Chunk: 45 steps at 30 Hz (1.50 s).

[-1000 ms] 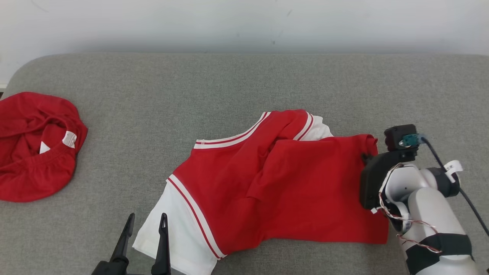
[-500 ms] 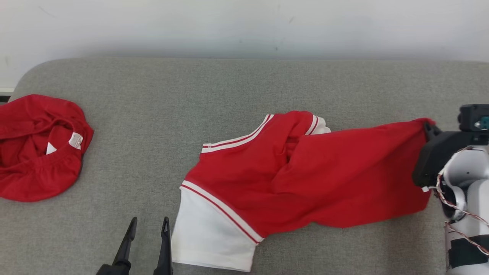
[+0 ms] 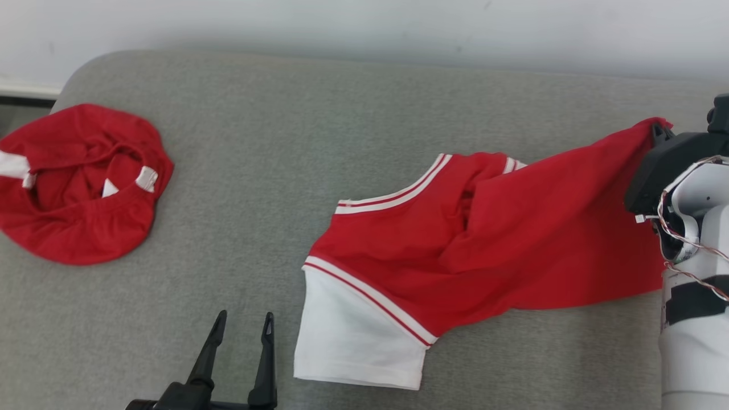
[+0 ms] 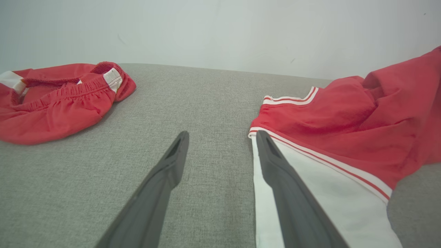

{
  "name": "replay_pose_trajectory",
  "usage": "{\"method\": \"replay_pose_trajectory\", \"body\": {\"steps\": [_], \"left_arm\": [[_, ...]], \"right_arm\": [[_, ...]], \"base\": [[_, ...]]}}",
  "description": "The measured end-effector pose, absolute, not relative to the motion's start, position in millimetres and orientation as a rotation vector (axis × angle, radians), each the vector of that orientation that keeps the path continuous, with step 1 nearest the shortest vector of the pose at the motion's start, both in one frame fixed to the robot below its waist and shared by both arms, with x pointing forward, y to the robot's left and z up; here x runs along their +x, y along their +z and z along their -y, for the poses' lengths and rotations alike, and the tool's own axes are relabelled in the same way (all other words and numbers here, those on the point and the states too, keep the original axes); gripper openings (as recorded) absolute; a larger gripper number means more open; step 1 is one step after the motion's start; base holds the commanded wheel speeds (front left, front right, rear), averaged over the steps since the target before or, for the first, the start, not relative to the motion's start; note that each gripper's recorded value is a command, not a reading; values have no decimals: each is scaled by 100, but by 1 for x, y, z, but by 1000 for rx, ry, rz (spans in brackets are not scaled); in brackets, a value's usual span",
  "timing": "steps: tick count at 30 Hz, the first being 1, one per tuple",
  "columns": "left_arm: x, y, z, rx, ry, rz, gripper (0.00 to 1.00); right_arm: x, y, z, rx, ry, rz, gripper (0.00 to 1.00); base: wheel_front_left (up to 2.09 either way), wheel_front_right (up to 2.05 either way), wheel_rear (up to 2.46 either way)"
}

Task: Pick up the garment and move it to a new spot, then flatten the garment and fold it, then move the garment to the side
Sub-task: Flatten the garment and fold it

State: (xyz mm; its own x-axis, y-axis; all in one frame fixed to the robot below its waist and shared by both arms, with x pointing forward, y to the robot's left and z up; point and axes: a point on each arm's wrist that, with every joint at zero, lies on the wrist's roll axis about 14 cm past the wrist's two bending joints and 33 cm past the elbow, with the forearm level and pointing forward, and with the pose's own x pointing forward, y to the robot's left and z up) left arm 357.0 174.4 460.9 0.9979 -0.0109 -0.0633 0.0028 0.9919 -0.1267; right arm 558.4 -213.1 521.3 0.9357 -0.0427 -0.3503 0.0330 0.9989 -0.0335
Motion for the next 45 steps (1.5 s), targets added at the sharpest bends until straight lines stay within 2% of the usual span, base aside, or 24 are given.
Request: {"method": "replay_pose_trajectory", "body": {"steps": [2, 3, 4, 11, 15, 18, 24, 29, 30, 36, 38, 40, 45], "left_arm": [[356, 460, -176, -131, 1, -68, 100], [356, 459, -177, -132, 5, -72, 100], [355, 458, -178, -132, 10, -75, 100], [358, 451, -188, -130, 53, -100, 100], [360, 447, -191, -124, 68, -111, 100], [361, 448, -191, -124, 67, -107, 100], [364, 451, -181, -124, 31, -93, 100], [366, 459, -168, -126, -13, -68, 100], [366, 459, -168, -126, -13, -68, 100], [369, 467, -153, -127, -69, -42, 100], [371, 469, -148, -130, -85, -35, 100], [373, 471, -142, -132, -103, -30, 100], [375, 469, -134, -137, -131, -37, 100]], "right_arm": [[569, 514, 206, -20, -34, -358, 0], [574, 512, 202, -10, -30, -351, 28], [579, 508, 200, -16, -30, -352, 100], [612, 493, 175, -23, 10, -294, 100], [610, 469, 164, -29, 40, -370, 100], [600, 459, 177, -41, 24, -438, 100], [570, 463, 214, -99, -19, -516, 100], [530, 474, 246, -96, -68, -560, 100], [530, 474, 246, -96, -68, -560, 100], [478, 481, 266, -107, -100, -617, 100], [464, 483, 273, -103, -115, -629, 93], [450, 480, 279, -94, -129, -649, 99], [435, 475, 280, -68, -134, -664, 98]], "base": [[0, 0, 0], [0, 0, 0], [0, 0, 0], [0, 0, 0], [0, 0, 0], [0, 0, 0], [0, 0, 0], [0, 0, 0], [0, 0, 0], [0, 0, 0], [0, 0, 0], [0, 0, 0], [0, 0, 0]]}}
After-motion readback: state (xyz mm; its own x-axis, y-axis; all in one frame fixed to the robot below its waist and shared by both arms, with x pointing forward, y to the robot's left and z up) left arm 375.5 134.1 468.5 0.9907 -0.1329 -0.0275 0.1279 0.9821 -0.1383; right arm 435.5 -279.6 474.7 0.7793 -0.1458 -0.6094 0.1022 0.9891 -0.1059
